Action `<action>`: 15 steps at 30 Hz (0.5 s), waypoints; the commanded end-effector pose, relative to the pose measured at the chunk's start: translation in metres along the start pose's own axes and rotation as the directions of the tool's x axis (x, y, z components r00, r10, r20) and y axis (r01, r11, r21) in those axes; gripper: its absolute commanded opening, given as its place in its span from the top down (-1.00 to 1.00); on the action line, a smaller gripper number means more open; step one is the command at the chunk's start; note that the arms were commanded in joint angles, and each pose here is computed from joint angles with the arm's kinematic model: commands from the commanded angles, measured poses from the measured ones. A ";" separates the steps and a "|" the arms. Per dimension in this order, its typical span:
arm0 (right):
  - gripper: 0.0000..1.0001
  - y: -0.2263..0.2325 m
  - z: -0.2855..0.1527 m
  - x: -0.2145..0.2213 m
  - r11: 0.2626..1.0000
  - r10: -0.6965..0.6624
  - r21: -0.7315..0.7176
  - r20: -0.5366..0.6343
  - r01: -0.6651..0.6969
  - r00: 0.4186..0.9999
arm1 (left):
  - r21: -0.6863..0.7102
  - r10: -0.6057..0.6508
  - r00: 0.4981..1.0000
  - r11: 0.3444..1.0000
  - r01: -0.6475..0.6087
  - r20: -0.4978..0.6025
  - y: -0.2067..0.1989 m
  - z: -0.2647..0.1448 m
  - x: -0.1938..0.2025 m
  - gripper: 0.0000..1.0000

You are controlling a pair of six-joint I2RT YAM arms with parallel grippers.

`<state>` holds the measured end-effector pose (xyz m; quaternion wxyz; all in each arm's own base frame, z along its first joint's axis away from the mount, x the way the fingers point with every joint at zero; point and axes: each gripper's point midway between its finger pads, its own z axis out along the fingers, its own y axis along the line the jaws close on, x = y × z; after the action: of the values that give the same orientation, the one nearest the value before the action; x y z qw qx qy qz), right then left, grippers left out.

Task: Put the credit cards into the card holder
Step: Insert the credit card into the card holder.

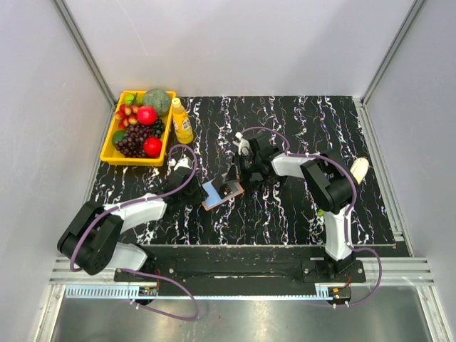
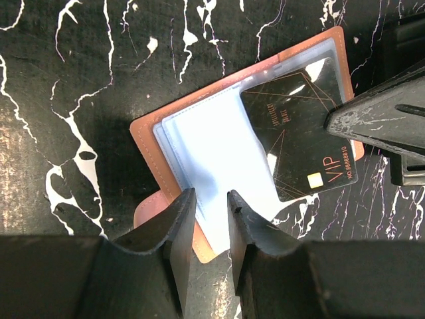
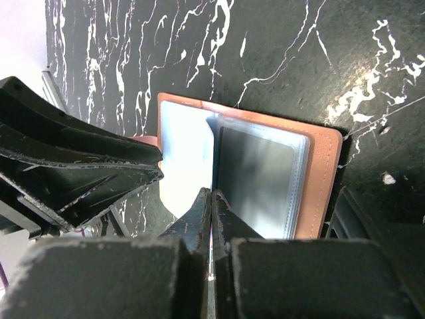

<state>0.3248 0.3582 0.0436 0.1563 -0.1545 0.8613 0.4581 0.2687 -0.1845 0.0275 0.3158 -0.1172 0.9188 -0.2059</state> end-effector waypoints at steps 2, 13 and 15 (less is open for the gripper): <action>1.00 -0.010 0.003 0.009 0.996 0.034 0.088 -0.001 -0.034 0.999 | -0.036 0.006 1.000 0.999 -0.005 0.027 0.004 -0.002 -0.008 0.39; 1.00 -0.028 0.004 0.010 0.978 0.033 0.204 0.001 -0.032 0.999 | -0.083 0.023 0.999 0.996 -0.020 0.039 0.015 -0.005 -0.009 0.35; 1.00 -0.022 0.005 0.010 0.979 0.008 0.205 0.001 -0.008 1.000 | -0.087 0.028 0.999 0.996 -0.025 0.032 0.015 -0.004 -0.009 0.35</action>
<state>0.3320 0.3548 0.0317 0.1778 -0.1352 0.8847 0.4092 0.2681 -0.1763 0.0244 0.3180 -0.1228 0.9218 -0.1847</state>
